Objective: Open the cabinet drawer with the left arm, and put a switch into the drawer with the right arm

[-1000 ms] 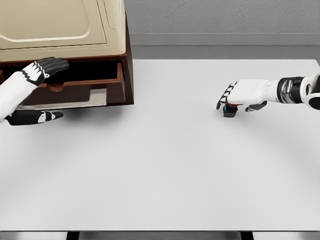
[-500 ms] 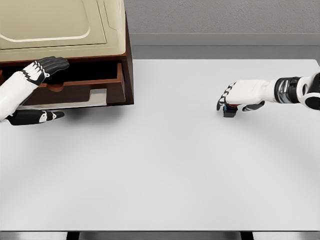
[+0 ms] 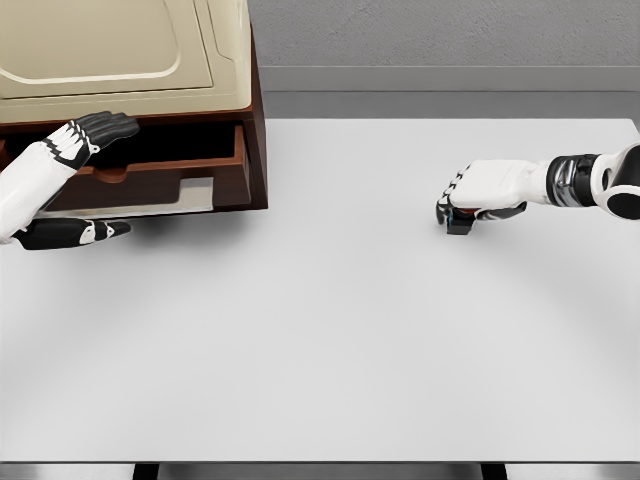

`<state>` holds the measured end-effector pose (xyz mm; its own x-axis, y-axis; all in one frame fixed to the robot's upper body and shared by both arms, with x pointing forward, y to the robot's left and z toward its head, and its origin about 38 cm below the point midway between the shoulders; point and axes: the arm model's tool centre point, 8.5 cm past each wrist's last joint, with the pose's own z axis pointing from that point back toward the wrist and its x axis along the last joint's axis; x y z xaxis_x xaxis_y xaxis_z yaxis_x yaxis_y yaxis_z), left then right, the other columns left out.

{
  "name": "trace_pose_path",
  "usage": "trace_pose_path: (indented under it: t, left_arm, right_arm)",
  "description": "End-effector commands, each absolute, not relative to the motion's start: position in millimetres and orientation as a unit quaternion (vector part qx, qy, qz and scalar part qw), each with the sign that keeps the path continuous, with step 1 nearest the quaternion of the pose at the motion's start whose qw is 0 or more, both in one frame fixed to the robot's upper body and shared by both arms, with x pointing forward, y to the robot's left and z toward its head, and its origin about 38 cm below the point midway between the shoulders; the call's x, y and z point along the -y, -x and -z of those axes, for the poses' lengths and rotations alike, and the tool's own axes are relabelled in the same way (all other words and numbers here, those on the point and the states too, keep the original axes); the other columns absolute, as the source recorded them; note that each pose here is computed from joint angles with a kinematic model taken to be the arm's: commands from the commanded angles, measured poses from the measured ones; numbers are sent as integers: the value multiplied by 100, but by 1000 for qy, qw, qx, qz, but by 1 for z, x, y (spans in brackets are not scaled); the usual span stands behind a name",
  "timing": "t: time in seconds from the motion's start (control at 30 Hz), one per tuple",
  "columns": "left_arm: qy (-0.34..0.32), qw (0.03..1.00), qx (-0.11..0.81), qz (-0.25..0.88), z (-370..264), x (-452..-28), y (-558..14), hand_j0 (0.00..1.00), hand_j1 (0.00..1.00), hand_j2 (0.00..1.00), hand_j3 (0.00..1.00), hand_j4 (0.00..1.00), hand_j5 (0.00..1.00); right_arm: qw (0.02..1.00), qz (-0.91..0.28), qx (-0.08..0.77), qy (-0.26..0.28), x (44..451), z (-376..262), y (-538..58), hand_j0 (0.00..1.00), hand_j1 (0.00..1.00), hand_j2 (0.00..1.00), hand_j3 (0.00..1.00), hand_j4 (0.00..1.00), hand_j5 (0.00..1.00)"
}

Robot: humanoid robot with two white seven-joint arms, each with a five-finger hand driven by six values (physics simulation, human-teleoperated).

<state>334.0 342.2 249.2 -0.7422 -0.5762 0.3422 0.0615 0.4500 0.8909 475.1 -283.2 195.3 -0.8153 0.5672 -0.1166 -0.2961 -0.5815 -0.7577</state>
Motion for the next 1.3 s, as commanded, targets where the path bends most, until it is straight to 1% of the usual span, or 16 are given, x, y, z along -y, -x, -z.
trace_pose_path:
  t: [0.0,0.03,0.07,0.13,0.3,0.43,0.53,0.67,0.73,0.8,0.87,1.13,1.27]
  left_arm:
    - [-162,321,791,496,-250,-343,-334,100,100,100,100,100,100]
    - [-162,321,791,496,-250,-343,-334,100,100,100,100,100,100]
    - [-162,321,791,496,-250,-343,-334,100,100,100,100,100,100]
    - [-162,321,791,496,-250,-343,-334,100,100,100,100,100,100]
    - [-162,321,791,496,-250,-343,-334,100,100,100,100,100,100]
    - [-162,321,791,496,-250,-343,-334,100,100,100,100,100,100]
    - [-162,321,791,496,-250,-343,-334,100,100,100,100,100,100]
    - [-162,321,791,496,-250,-343,-334,100,100,100,100,100,100]
    - [-162,321,791,496,-250,-343,-334,100,100,100,100,100,100]
    - [-161,321,791,495,-250,-342,-334,100,100,100,100,100,100]
    - [-161,321,791,495,-250,-342,-334,100,100,100,100,100,100]
    - [-167,322,795,486,-251,-346,-333,100,100,100,100,100,100]
    - [-175,327,796,478,-251,-351,-331,100,100,100,100,100,100]
  right_arm:
    - [249,-871,386,176,284,-196,-475,56,56,56,56,56,56]
    - [249,-871,386,176,284,-196,-475,53,53,53,53,53,53]
    - [249,-870,386,177,284,-197,-475,52,52,52,52,52,52]
    - [249,-870,387,177,283,-197,-475,46,46,46,46,46,46]
    - [248,-869,390,176,282,-198,-475,42,42,42,42,42,42]
    - [246,-865,398,179,281,-205,-476,43,43,43,43,43,43]
    - [202,-864,428,172,255,-224,-463,43,43,43,43,43,43]
    - [139,-850,474,183,224,-261,-446,43,43,43,43,43,43]
    - [135,-847,481,182,220,-265,-446,43,43,43,43,43,43]
    - [124,-842,494,178,207,-271,-447,43,43,43,43,43,43]
    - [110,-836,503,190,200,-288,-451,43,43,43,43,43,43]
    - [46,-813,543,206,149,-340,-455,44,44,44,44,44,44]
    - [33,-810,551,199,134,-344,-453,44,44,44,44,44,44]
